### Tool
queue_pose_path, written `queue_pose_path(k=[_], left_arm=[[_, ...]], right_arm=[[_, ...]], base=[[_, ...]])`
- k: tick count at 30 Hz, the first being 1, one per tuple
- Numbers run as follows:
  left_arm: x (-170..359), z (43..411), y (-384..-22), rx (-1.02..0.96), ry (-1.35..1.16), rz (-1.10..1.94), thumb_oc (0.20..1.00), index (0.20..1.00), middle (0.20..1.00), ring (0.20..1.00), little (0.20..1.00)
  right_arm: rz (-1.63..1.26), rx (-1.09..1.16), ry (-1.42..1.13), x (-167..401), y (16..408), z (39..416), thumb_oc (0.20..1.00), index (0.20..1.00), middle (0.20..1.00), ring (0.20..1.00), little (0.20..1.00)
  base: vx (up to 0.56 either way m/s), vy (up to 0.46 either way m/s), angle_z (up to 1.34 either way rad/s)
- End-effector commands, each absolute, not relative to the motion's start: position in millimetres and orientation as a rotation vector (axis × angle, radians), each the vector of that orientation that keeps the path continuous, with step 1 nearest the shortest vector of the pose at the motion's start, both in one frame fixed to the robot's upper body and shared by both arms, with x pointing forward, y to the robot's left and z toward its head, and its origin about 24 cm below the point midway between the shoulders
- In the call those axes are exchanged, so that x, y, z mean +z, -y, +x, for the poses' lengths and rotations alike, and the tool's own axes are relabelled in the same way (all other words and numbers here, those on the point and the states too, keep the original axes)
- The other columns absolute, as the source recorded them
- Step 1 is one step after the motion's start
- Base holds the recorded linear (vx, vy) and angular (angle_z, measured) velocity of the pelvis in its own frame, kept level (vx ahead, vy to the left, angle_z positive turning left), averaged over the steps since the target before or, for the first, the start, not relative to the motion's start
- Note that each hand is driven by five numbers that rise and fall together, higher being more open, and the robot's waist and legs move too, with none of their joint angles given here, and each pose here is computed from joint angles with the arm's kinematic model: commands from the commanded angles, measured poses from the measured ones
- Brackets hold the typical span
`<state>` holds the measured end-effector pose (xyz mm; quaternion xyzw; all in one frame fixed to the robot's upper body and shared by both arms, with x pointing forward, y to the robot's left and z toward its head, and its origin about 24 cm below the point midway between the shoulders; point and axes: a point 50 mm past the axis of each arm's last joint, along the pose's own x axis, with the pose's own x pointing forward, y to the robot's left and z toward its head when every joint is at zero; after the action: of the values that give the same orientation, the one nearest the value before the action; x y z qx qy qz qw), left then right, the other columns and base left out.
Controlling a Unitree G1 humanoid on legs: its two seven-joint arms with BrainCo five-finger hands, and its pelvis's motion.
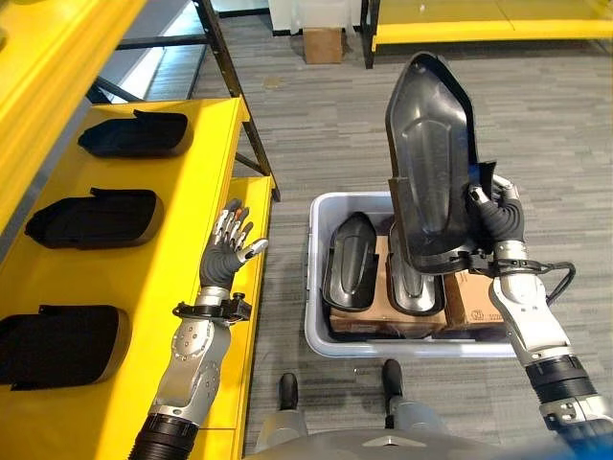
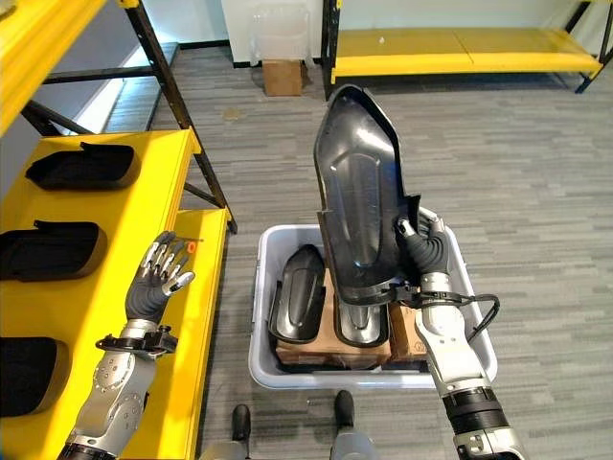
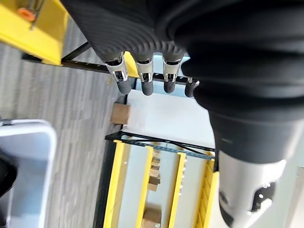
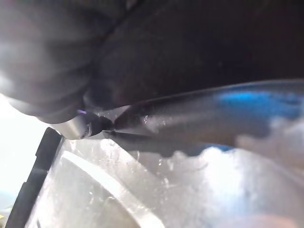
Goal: Move parts from the plastic box to the shelf.
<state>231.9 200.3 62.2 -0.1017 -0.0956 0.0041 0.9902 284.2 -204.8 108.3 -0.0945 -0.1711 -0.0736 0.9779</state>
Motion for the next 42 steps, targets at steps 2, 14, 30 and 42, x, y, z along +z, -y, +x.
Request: queue_pose_path(k=[2, 14, 30, 42], left_arm=[[75.8, 240.6, -201.5, 0.033, 0.283, -0.194, 1.000, 1.000, 1.000, 1.000, 1.000], [63.3, 235.3, -190.7, -0.029, 0.217, -0.231, 1.000, 1.000, 1.000, 1.000, 1.000], [89.3, 257.8, -148.9, -0.237, 0.313, -0.226, 1.000, 1.000, 1.000, 1.000, 1.000], [67.9, 233.7, -189.7, -0.107, 0.223, -0.120, 1.000, 1.000, 1.000, 1.000, 1.000]], right_arm=[[-0.055, -0.065, 0.516, 138.7, 190.2, 287.7, 0.200, 0.200, 0.200, 0.200, 0.200], [-0.160, 0.067, 0.734, 195.3, 152.1, 301.4, 0.200, 0.200, 0.200, 0.200, 0.200], [-0.315, -0.257, 0.569, 150.7, 238.4, 260.1, 0.200, 0.200, 0.200, 0.200, 0.200], [-0.258, -0.337, 0.368, 103.8, 250.8, 241.3, 0.200, 0.200, 0.200, 0.200, 0.200]], base=[[0.01, -0.091, 0.35], [-0.12, -0.138, 0.62], [-0.08, 0.082, 0.71], [0.00, 0.134, 0.34]])
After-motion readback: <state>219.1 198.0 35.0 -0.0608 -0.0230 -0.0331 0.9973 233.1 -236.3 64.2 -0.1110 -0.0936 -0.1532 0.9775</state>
